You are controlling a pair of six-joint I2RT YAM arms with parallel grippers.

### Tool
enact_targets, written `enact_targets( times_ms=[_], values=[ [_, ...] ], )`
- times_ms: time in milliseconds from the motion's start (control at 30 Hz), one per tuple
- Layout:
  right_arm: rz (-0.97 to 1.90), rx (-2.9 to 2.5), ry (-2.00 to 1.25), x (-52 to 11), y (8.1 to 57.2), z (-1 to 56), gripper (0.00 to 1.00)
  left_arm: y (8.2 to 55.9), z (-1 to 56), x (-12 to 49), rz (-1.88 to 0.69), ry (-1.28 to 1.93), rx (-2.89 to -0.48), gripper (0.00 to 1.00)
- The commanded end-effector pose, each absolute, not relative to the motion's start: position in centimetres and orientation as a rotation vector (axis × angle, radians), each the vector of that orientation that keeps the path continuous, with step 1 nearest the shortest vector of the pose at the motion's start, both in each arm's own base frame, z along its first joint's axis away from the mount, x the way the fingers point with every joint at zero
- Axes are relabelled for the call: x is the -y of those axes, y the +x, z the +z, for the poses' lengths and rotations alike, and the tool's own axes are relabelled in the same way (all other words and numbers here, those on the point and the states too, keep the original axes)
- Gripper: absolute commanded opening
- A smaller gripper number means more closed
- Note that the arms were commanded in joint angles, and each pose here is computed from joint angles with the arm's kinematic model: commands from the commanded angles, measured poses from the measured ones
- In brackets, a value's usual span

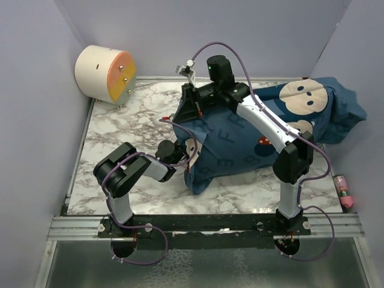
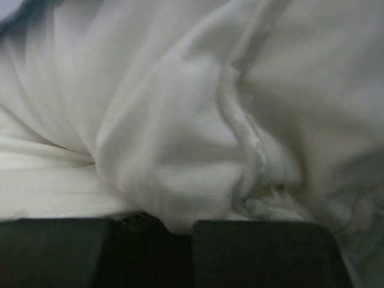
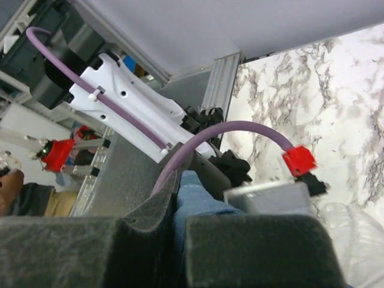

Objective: Put the pillow into the pillowcase
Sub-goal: Stuff the pillow into the pillowcase.

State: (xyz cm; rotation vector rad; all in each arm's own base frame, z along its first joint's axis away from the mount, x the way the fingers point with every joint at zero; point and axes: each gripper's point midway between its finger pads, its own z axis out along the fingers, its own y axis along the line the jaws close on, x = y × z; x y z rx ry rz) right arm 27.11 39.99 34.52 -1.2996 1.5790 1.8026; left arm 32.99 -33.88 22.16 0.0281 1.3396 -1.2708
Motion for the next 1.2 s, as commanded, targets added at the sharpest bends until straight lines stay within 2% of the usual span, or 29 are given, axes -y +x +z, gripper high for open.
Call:
enact_targets(
  times_ms=[0, 100, 267, 400, 467, 600, 767, 1033, 1100, 1167],
  values=[
    [1.658, -1.183, -1.428, -40.5, 23.3, 43.5, 0.00, 29.1, 27.4, 35.7, -1.425, 0.113, -1.093, 0.00],
    [1.651, -1.194, -1.362, -36.8, 25.9, 45.6, 0.00, 28.6, 29.8, 34.6, -1.410, 0.132, -1.026, 0.00],
    [1.642, -1.316, -1.245, -32.8, 30.2, 44.6, 0.00, 24.6, 38.2, 31.0, -1.394, 0.194, -0.787, 0.00],
    [1.646, -1.339, -1.162, -31.7, 33.1, 45.2, 0.00, 22.8, 39.3, 31.7, -1.288, 0.274, -0.821, 0.00],
    [1.673, -1.311, -1.190, -33.4, 32.0, 45.4, 0.00, 22.9, 37.7, 33.2, -1.233, 0.321, -0.886, 0.00],
    [1.792, -1.261, -1.338, -37.8, 26.7, 44.6, 0.00, 24.5, 35.6, 33.9, -1.193, 0.296, -0.933, 0.00],
    [1.820, -1.149, -1.463, -37.8, 21.3, 47.1, 0.00, 28.3, 34.9, 33.6, -1.138, 0.197, -0.958, 0.00],
    [1.804, -1.089, -1.526, -35.0, 17.7, 49.1, 0.00, 30.6, 40.0, 38.3, -1.189, 0.207, -0.816, 0.00],
    [1.776, -1.091, -1.519, -33.9, 18.1, 49.3, 0.00, 30.6, 41.1, 38.5, -1.154, 0.217, -0.794, 0.00],
    [1.731, -1.134, -1.477, -32.4, 20.6, 48.9, 0.00, 30.8, 42.0, 38.2, -1.084, 0.247, -0.790, 0.00]
  ],
)
